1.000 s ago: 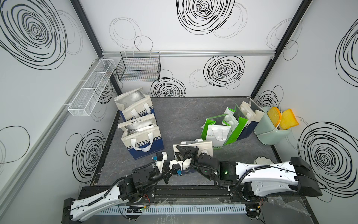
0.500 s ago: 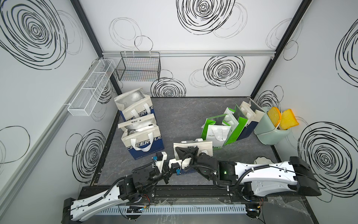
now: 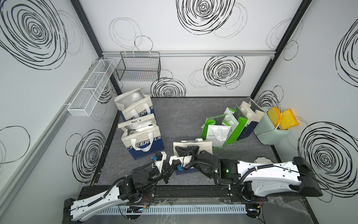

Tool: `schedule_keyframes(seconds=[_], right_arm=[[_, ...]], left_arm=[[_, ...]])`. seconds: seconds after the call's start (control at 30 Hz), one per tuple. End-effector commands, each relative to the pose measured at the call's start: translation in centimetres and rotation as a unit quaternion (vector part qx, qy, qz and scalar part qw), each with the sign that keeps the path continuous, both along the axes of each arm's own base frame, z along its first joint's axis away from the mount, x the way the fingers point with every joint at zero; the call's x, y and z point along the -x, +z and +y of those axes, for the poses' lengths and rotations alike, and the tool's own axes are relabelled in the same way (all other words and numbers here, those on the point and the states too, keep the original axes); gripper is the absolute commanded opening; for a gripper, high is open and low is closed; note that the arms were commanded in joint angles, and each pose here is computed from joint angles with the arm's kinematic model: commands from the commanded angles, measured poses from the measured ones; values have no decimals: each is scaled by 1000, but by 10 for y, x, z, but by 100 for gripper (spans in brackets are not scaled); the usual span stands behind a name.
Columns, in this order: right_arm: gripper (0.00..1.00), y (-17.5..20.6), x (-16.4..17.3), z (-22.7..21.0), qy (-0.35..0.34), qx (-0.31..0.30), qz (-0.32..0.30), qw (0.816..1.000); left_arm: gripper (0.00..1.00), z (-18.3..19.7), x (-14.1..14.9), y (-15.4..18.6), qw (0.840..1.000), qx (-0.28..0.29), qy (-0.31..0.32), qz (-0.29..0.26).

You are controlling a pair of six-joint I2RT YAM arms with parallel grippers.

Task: Open the takeout bag
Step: Open the takeout bag at the center of the board.

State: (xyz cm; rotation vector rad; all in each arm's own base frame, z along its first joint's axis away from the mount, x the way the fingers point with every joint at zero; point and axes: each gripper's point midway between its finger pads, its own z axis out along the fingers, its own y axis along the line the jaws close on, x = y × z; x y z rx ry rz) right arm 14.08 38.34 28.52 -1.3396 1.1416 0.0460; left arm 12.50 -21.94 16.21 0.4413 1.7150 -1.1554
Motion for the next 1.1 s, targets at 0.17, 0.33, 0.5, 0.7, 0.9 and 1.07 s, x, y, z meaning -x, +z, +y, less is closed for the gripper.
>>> schedule_keyframes(seconds=[0.17, 0.33, 0.5, 0.7, 0.9, 1.07], right_arm=[[0, 46, -5, -14, 6, -93, 75, 993], [0, 53, -12, -26, 13, -96, 86, 992], [0, 54, -22, -38, 27, -70, 88, 993], [0, 57, -23, -38, 45, -56, 89, 993], [0, 54, -14, -30, 72, -62, 113, 989], [29, 57, -7, -26, 92, -69, 129, 985]], left_arm=[[0, -1, 1, 3, 1000, 10, -2, 2], [0, 0, 1, 4, 1000, 10, -2, 3], [0, 0, 1, 5, 1000, 11, -1, 2], [0, 0, 1, 3, 1000, 9, -1, 4], [0, -1, 1, 2, 1000, 8, -2, 5], [0, -1, 1, 4, 1000, 10, -2, 4]])
